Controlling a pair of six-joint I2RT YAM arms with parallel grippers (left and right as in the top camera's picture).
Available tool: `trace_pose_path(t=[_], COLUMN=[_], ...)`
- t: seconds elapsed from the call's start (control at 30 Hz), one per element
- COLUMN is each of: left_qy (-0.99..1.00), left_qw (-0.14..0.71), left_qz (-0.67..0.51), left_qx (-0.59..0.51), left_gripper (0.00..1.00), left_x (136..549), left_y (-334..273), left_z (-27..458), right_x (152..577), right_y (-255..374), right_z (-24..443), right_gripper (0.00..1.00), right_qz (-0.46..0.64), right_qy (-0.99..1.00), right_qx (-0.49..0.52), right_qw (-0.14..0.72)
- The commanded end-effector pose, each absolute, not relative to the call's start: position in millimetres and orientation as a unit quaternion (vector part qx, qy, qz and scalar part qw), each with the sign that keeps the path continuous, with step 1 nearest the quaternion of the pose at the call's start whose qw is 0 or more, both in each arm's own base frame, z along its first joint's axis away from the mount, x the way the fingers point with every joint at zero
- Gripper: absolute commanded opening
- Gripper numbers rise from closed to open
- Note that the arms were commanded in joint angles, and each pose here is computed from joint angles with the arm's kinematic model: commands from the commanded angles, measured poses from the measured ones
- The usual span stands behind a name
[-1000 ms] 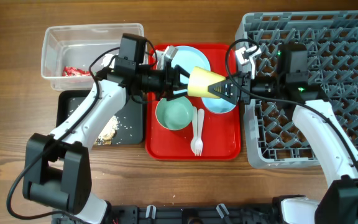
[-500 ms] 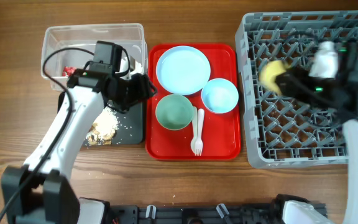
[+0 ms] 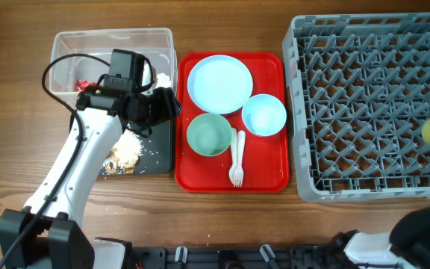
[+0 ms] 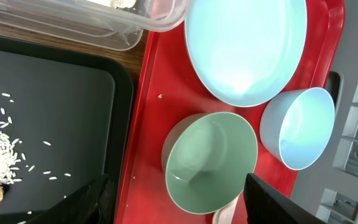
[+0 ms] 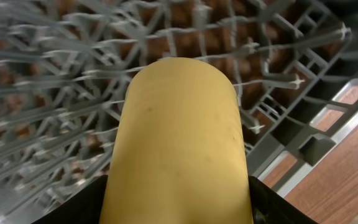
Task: Sort waste into correct bins and load items into the dishwasher rack
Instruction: 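Place the yellow cup in the rack's right side with the right gripper, then reach the right gripper to the light-blue bowl and grasp its rim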
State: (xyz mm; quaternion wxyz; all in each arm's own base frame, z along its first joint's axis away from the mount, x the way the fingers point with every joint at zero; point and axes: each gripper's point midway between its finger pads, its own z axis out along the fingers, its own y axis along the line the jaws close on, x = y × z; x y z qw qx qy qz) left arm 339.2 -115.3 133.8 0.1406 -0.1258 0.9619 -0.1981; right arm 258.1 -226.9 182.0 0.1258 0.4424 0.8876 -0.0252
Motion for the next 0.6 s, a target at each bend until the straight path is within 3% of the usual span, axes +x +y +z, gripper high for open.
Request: trace_pose_path(t=[0.0, 0.07, 0.13, 0.23, 0.4, 0.57], left_qy=[0.962, 0.962, 0.962, 0.962, 0.962, 0.962], left_qw=[0.153, 0.153, 0.153, 0.153, 0.153, 0.153], left_qz=[-0.193, -0.193, -0.193, -0.193, -0.193, -0.193], left_qx=[-0.116, -0.116, -0.116, -0.116, -0.116, -0.116], left_gripper=[0.68, 0.68, 0.69, 0.72, 0.76, 0.77], left_x=[341, 341, 341, 341, 341, 341], left_y=[-113, -113, -113, -113, -113, -113], left_z=[139, 139, 139, 139, 139, 139], right_x=[255, 255, 257, 265, 274, 321], right_y=[-248, -254, -254, -246, -235, -179], right_z=[166, 153, 138, 132, 146, 214], right_gripper=[0.42, 0.51, 0.77, 0.95, 0.98, 0.96], right_qz=[-0.031, -0.027, -0.015, 0.017, 0.054, 0.141], right_qy=[0.871, 0.869, 0.87, 0.872, 0.873, 0.904], right_qx=[0.479, 0.486, 0.488, 0.484, 0.475, 0.34], right_qw=[0.105, 0.089, 0.071, 0.071, 0.093, 0.216])
